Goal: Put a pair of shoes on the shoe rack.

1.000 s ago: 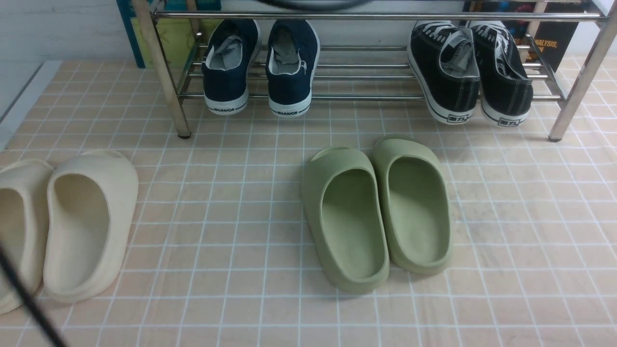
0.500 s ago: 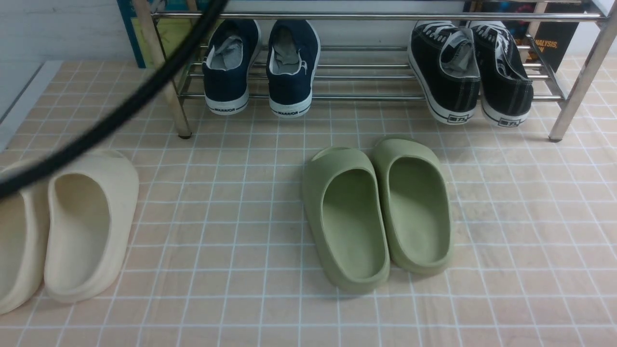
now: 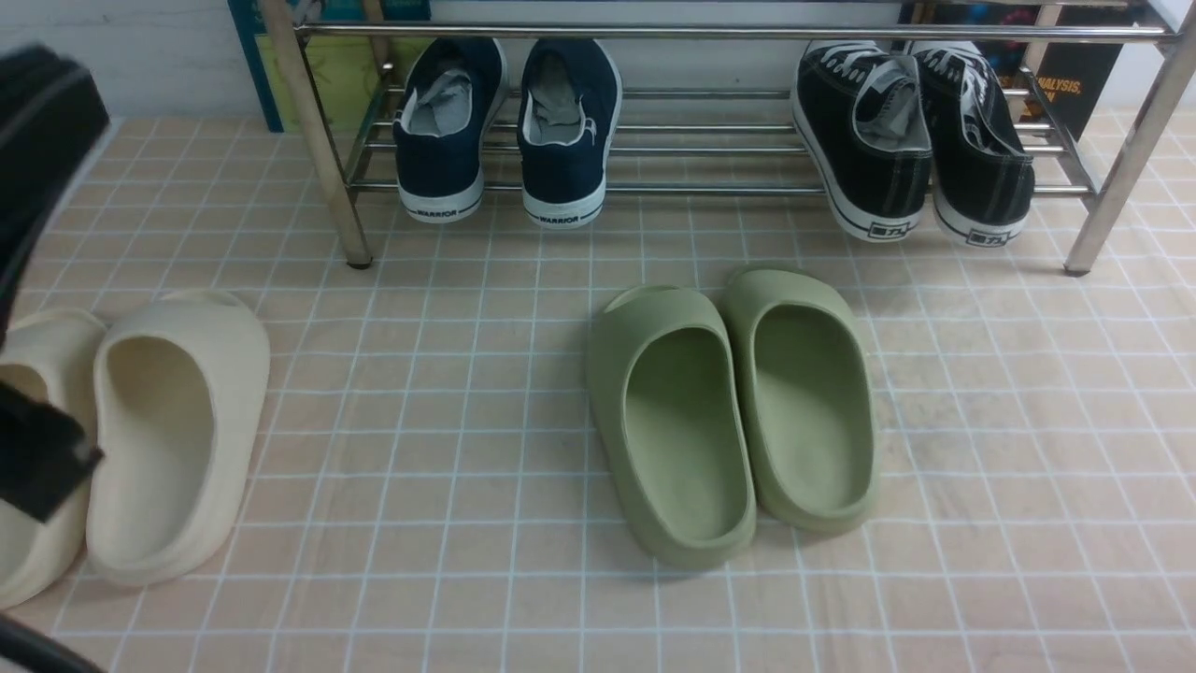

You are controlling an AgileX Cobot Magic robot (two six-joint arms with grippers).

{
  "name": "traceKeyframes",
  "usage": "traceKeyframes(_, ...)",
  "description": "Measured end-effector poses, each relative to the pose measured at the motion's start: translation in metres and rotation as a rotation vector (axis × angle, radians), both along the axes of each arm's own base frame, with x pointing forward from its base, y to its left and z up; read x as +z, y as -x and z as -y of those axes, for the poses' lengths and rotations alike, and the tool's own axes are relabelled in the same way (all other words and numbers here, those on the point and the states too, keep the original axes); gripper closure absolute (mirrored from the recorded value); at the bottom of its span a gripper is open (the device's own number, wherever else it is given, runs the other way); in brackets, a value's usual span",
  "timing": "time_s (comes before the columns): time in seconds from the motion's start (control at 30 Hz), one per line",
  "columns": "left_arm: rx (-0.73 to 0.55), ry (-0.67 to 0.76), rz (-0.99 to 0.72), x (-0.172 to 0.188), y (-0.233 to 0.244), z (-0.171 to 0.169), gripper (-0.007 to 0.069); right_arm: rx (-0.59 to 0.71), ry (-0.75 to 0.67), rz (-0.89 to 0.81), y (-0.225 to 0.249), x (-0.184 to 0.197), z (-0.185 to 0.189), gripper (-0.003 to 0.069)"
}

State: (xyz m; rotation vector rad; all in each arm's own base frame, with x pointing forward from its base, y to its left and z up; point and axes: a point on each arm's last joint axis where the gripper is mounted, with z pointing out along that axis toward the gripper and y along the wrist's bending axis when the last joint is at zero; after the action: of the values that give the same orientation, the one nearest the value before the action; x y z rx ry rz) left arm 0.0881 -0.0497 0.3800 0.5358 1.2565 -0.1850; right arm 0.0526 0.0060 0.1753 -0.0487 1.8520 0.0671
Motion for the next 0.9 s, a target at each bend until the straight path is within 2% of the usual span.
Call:
traceKeyframes(0.13,0.000,-0.032,-0.057,-0.024,-0.004,0.002,0.0571,0.000,0.000,0.000,0.000,0.000,0.000,0.0419)
traceKeyframes(0.3,0.005,-0.049,-0.031,-0.025,0.002,-0.001,0.0568,0.000,0.000,0.000,0.000,0.000,0.000,0.0419)
traceKeyframes(0.43,0.051,-0.135,0.169,-0.014,0.031,-0.017,0.0567,0.000,0.000,0.000,0.000,0.000,0.000,0.0419)
traceKeyframes(0.57,0.083,-0.106,0.298,-0.010,0.065,-0.037,0.0566,0.000,0.000,0.000,0.000,0.000,0.000,0.0419)
traceKeyframes(0.67,0.083,-0.095,0.245,-0.018,0.079,-0.046,0.0566,0.000,0.000,0.000,0.000,0.000,0.000,0.0419)
traceKeyframes(0.8,0.056,-0.104,-0.017,-0.044,0.079,-0.049,0.0566,0.000,0.000,0.000,0.000,0.000,0.000,0.0419)
traceKeyframes(0.9,0.042,-0.052,-0.185,-0.065,0.072,-0.045,0.0589,0.000,0.000,0.000,0.000,0.000,0.000,0.0419)
